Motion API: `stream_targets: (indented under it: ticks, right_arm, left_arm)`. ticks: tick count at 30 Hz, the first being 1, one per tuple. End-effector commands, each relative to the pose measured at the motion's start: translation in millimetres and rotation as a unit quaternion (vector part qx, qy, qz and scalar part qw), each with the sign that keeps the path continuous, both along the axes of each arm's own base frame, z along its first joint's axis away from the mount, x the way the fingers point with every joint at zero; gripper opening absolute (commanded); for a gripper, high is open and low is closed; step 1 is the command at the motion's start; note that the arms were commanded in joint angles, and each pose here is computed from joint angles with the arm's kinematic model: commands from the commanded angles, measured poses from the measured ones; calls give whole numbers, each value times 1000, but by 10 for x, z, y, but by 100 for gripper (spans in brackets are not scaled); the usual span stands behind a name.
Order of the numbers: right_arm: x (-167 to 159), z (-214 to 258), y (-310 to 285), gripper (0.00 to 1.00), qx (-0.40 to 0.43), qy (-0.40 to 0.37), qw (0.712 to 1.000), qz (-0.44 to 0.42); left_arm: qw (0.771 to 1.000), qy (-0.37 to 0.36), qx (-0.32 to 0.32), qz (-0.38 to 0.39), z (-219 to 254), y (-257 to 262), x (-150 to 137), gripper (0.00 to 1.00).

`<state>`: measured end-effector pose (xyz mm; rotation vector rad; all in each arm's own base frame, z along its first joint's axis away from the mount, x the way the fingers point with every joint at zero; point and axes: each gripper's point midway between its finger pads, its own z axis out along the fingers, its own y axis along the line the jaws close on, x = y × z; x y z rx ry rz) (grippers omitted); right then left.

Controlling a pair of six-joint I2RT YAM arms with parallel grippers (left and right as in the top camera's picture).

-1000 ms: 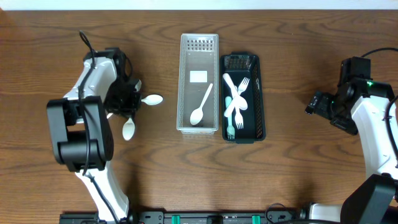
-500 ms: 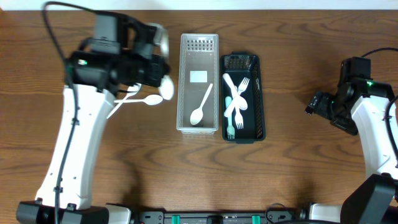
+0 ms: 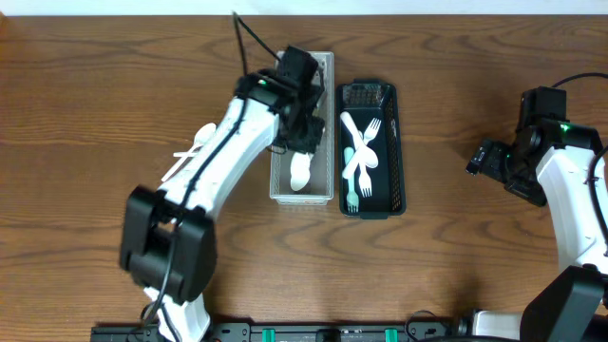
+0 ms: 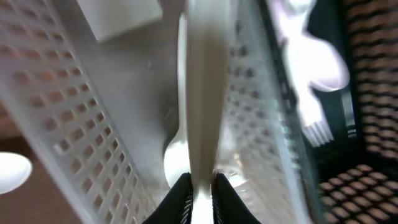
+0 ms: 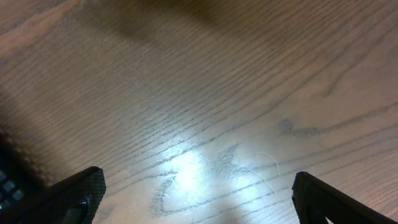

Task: Pack container
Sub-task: 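Move the spoon right and release it into the clear caddy, then return the left gripper and grasp a third white spoon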

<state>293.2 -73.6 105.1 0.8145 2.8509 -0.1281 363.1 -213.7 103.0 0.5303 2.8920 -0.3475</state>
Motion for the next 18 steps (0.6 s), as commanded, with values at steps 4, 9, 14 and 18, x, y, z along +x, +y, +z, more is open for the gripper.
stream_targets:
  ticks: [4,9,14,18]
  right_arm:
    - [-24,-30,-7,99,4,5,1000,-8]
    - [-23,-30,-7,99,4,4,1000,-8]
    - [-21,-29,-7,99,4,4,1000,-8]
    - [-21,-29,-8,99,4,4,1000,-8]
  left_arm:
    - [997,-60,-14,36,585,321,168,52]
    - [987,-122,36,101,1047,1097,232,79]
    - [979,-128,111,114,1072,1887,241,76]
    - [981,-102,144,78,851,2291,249,69]
